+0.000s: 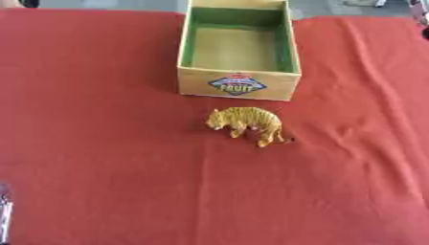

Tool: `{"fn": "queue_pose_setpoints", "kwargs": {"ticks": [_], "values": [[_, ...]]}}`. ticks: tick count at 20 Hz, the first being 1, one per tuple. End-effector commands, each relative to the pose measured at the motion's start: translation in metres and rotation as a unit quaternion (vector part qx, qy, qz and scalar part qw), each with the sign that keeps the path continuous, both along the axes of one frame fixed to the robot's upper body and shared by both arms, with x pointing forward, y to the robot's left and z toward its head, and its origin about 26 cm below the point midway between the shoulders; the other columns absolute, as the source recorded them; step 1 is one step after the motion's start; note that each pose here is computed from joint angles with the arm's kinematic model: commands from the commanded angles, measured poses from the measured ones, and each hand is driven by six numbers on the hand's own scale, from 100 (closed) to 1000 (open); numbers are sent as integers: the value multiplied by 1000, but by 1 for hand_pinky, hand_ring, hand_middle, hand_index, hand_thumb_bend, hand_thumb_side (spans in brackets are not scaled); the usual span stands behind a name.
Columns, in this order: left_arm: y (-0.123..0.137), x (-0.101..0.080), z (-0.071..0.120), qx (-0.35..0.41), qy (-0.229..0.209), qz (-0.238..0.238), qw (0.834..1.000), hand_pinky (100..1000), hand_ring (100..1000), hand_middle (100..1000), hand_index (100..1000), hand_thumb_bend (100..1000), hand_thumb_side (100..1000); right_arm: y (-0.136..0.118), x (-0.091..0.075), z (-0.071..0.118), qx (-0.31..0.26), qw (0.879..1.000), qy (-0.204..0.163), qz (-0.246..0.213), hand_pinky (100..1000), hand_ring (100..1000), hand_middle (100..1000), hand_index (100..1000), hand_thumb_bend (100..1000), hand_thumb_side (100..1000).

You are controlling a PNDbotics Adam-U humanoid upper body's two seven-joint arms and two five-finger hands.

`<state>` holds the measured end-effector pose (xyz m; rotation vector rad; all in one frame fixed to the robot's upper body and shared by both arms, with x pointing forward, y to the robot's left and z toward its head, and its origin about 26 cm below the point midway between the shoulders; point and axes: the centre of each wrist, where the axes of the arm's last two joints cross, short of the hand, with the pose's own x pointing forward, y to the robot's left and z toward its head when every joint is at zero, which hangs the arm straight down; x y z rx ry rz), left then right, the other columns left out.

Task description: Pick up objects on the table and place them in the box.

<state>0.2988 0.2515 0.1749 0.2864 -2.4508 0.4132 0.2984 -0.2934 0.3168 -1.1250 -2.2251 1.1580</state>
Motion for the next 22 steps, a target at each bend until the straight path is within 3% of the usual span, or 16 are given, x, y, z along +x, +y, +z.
{"fn": "queue_pose_setpoints", "kwargs": {"ticks": [1,8,13,20,22], "values": [[-1,-2,6,9,-10,-6,1000,508,468,571,689,100,638,6,-7,19,-95,995,1,-18,833,751,754,851,100,799],[-2,-2,6,14,-6,-13,1000,508,468,572,689,100,639,33,-4,18,-176,984,38,4,832,750,751,850,100,862],[-2,-2,6,14,-5,-14,1000,508,469,572,688,100,639,47,0,8,-183,979,82,18,827,752,717,872,100,1000],[-3,-2,6,16,-5,-18,1000,508,469,572,687,100,639,62,2,-6,-226,960,163,23,837,794,752,952,100,1000],[-3,-2,6,16,-5,-19,1000,508,469,572,687,100,639,66,2,-8,-242,953,184,23,844,801,754,962,186,1000]]}}
